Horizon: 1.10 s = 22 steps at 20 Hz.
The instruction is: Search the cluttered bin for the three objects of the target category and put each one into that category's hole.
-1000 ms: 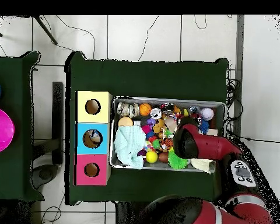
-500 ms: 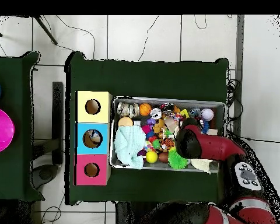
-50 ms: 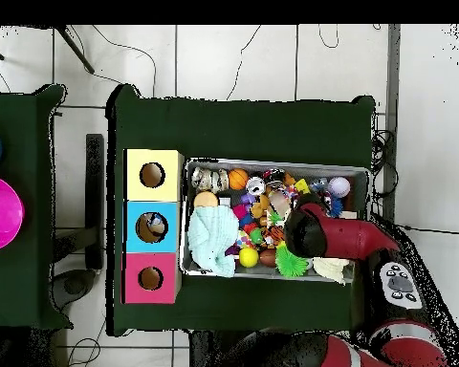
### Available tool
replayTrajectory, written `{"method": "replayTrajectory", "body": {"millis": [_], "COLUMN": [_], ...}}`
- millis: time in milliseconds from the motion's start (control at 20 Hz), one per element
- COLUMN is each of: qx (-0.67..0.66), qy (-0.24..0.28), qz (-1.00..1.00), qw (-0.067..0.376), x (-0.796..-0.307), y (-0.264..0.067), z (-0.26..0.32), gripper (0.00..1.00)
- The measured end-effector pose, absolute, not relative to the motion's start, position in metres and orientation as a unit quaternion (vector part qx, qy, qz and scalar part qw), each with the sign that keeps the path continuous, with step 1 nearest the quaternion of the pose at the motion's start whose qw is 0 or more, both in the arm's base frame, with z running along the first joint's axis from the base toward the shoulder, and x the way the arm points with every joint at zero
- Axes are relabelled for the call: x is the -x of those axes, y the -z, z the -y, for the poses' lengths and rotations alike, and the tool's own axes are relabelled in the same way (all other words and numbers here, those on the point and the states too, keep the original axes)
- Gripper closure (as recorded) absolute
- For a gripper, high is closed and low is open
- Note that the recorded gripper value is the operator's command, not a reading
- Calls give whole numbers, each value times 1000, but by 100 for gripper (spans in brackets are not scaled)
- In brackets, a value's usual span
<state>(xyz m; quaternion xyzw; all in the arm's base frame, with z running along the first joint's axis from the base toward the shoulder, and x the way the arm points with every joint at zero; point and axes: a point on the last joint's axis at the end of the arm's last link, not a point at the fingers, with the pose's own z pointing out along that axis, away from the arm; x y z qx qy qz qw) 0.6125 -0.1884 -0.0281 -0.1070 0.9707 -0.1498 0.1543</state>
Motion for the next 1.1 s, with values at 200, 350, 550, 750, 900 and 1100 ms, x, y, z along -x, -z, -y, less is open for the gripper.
{"method": "replayTrajectory", "body": {"millis": [200,350,550,750,900,1100], "qx": [107,99,106,145,164,188], "qy": [150,144,151,180,198,225], "qz": [-971,-974,-974,-966,-960,-950], "qw": [151,145,133,118,111,109], "x": [-613,-613,-608,-602,-600,-597], "y": [28,28,26,26,26,30], "z": [190,193,197,193,193,200], "gripper": [0,0,0,0,0,0]}}
